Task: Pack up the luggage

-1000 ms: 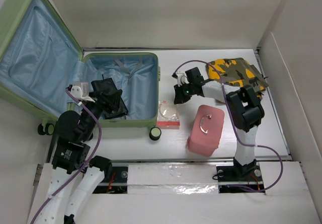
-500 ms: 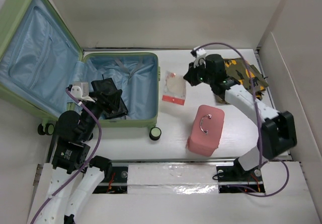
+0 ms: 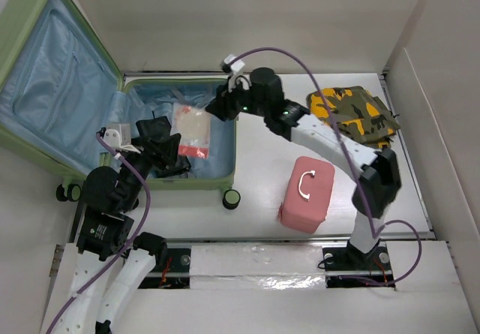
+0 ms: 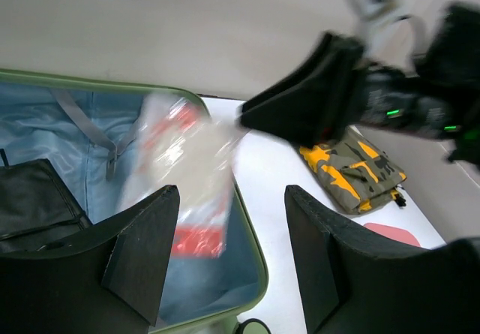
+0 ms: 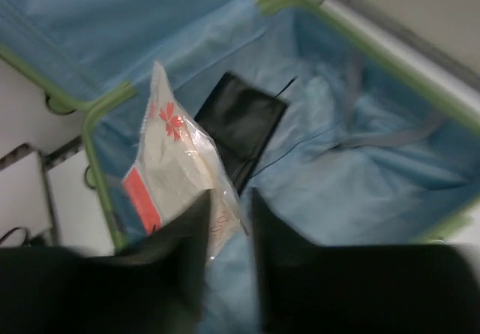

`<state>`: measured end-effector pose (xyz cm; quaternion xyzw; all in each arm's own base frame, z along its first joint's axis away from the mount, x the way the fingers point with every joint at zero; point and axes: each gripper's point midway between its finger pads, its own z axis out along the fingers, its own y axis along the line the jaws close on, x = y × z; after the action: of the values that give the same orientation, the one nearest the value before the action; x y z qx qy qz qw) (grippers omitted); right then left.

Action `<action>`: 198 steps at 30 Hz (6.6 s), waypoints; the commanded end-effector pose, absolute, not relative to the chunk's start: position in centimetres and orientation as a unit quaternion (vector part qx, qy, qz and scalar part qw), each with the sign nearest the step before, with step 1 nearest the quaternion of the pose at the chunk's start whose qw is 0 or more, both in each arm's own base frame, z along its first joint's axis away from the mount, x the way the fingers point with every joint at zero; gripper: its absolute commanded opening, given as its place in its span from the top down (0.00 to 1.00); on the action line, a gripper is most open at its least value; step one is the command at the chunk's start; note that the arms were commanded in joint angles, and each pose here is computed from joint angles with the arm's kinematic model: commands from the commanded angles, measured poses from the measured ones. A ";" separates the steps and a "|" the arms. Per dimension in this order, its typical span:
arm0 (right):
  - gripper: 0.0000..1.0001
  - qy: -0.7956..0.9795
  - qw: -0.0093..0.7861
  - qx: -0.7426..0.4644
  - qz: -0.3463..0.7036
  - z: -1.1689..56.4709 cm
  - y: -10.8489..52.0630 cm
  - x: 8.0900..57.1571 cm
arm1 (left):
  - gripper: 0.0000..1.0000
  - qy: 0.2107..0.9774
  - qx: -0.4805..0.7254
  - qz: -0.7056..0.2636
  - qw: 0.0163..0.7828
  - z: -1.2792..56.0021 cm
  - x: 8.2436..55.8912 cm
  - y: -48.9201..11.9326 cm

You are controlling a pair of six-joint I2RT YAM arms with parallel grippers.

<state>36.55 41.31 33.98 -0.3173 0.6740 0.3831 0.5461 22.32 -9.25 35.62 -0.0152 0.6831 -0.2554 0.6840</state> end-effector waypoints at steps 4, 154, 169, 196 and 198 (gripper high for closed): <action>0.31 0.690 0.507 -0.328 0.398 31.8 44.2 37.3 | 0.45 0.664 -0.023 -0.258 0.702 36.8 22.2 -8.9; 1.00 0.958 0.261 -0.117 -0.018 4.7 9.3 47.5 | 0.59 0.651 -0.024 -0.272 0.708 37.5 21.6 -9.0; 0.15 0.861 0.473 -0.097 0.159 18.5 16.4 45.0 | 1.00 0.709 0.047 -0.432 0.556 38.3 29.6 -20.9; 0.43 0.721 0.674 -0.020 0.162 28.4 5.5 31.4 | 0.04 0.895 -0.102 -0.272 0.339 9.1 43.6 -44.9; 0.43 0.719 0.672 -0.029 0.172 28.3 5.9 31.3 | 0.04 0.902 -0.110 -0.265 0.322 6.9 44.2 -45.1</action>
<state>31.34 4.80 26.30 0.0023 0.7485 0.1465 0.6467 43.81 -43.15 6.51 -0.0839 0.9086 -0.2361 0.3343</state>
